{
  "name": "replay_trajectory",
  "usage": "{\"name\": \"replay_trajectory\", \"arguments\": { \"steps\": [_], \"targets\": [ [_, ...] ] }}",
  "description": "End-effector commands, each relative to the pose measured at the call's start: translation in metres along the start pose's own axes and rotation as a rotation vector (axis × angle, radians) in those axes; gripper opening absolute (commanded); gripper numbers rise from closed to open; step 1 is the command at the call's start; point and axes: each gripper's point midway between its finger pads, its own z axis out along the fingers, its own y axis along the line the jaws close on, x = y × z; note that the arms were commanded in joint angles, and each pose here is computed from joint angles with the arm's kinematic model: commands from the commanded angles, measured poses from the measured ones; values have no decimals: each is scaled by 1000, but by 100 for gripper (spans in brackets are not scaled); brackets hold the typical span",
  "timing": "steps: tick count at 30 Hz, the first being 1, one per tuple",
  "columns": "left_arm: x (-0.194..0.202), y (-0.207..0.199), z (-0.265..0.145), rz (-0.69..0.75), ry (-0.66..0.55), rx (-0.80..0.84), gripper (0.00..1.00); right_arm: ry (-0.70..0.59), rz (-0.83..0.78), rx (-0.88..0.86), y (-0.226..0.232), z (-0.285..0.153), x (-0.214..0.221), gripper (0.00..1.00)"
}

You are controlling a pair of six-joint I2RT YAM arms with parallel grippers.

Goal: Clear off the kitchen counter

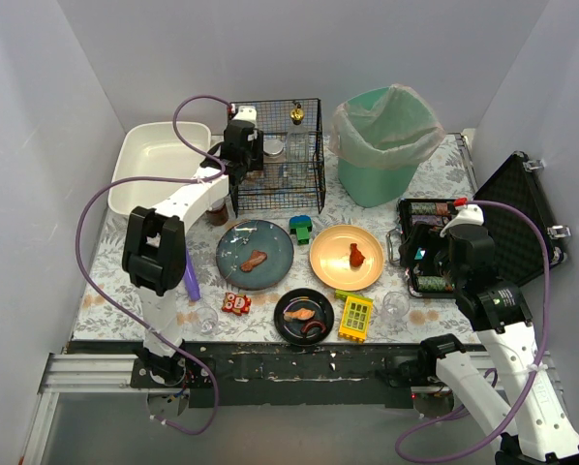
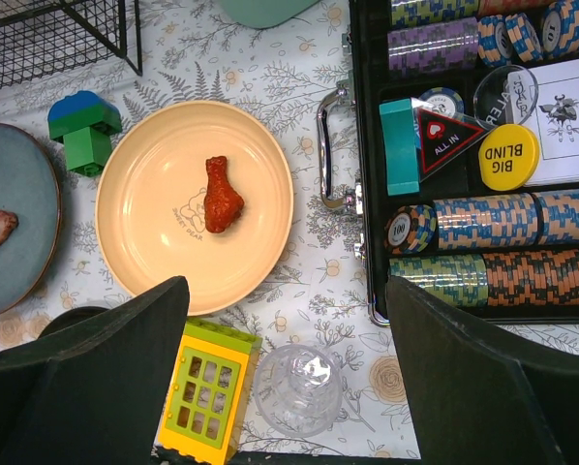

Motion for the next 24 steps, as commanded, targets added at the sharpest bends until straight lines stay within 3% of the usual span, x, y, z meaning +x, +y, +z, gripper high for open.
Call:
{"name": "replay_trajectory", "arguments": {
  "steps": [1,7,12,18,24],
  "targets": [
    [3,7,-5,28,32,-39,46,-44,2,6,0,0,-11,91],
    [-2,6,-12,6,22,-34,64,-46,1,4,0,-1,-12,91],
    [-16,7,-25,-18,-6,-24,68,-48,3,-3,2,-1,-13,91],
    [-49,19,-74,-90,-96,-27,71,-46,1,-9,3,-1,-12,91],
    [-30,60,-117,-267,-95,-71,73,-43,2,-21,4,-1,-11,91]
  ]
}}
